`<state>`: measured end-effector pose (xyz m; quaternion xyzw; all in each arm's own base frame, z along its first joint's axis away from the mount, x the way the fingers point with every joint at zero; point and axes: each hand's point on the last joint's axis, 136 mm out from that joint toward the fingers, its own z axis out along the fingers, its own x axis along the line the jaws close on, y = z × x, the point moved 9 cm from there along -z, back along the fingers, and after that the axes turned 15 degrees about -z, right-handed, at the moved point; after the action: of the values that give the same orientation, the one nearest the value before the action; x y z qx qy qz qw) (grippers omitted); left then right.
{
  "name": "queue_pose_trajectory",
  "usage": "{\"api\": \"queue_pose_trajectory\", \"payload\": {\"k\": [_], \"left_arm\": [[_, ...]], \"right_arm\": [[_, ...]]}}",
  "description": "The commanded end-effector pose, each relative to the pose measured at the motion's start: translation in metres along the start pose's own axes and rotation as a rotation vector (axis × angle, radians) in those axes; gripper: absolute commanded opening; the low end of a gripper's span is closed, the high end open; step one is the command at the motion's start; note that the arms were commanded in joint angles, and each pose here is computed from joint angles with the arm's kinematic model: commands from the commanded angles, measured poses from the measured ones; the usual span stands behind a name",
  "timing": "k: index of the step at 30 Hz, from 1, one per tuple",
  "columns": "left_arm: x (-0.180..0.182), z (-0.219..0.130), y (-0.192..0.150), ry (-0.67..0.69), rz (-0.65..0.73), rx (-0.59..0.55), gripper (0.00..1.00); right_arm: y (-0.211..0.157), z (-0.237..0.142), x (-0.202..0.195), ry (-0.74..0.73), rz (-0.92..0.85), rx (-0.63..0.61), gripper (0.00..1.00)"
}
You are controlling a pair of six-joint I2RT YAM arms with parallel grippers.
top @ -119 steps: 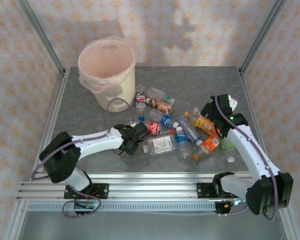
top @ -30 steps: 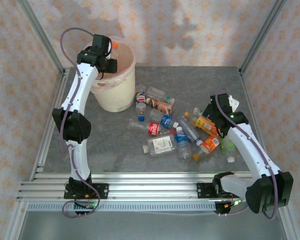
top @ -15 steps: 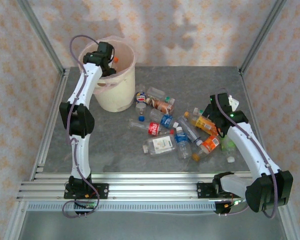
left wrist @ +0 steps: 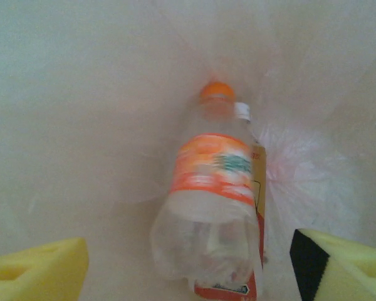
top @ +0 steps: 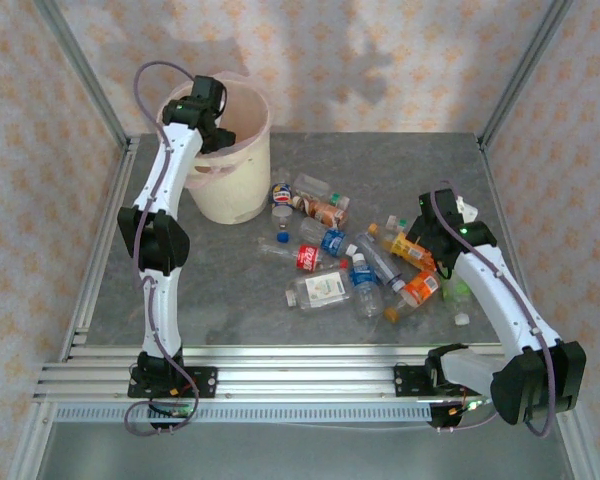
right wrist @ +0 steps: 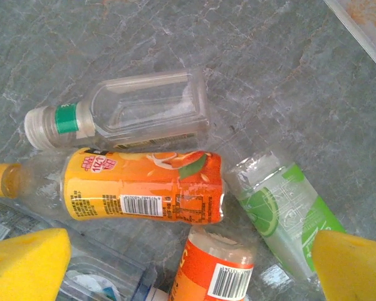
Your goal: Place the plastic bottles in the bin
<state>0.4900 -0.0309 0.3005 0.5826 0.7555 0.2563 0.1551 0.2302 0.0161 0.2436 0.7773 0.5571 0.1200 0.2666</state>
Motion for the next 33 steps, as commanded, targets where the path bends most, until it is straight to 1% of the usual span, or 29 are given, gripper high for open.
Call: {"api": "queue_pose_trajectory", "payload": {"k": [1, 4, 10, 17, 23, 29, 33], "left_arm": [[0.005, -0.012, 0.008, 0.003, -0.029, -0.032, 0.90], [0.007, -0.026, 0.014, -0.012, -0.050, -0.071, 1.00], [0.014, -0.059, 0.022, -0.027, -0.085, -0.149, 1.00], [0.028, -0.125, 0.029, -0.103, -0.142, -0.287, 1.00], [0.041, -0.187, 0.024, -0.221, -0.214, -0.428, 1.00], [0.049, -0.225, 0.005, -0.367, -0.269, -0.496, 1.00], [0.046, -0.246, -0.016, -0.488, -0.267, -0.521, 1.00]], "right_arm": [[-0.004, -0.005, -0.005, -0.035, -0.036, 0.014, 0.99], [-0.003, -0.006, -0.005, -0.029, -0.033, 0.007, 0.99], [0.001, -0.007, -0.002, -0.004, -0.024, 0.000, 0.99], [0.002, -0.010, -0.001, 0.021, -0.012, -0.013, 0.99], [0.000, -0.015, -0.004, 0.035, -0.004, -0.035, 0.99], [-0.002, -0.020, -0.008, 0.031, -0.001, -0.051, 0.99], [-0.004, -0.023, -0.010, 0.028, 0.000, -0.056, 0.99]]}}
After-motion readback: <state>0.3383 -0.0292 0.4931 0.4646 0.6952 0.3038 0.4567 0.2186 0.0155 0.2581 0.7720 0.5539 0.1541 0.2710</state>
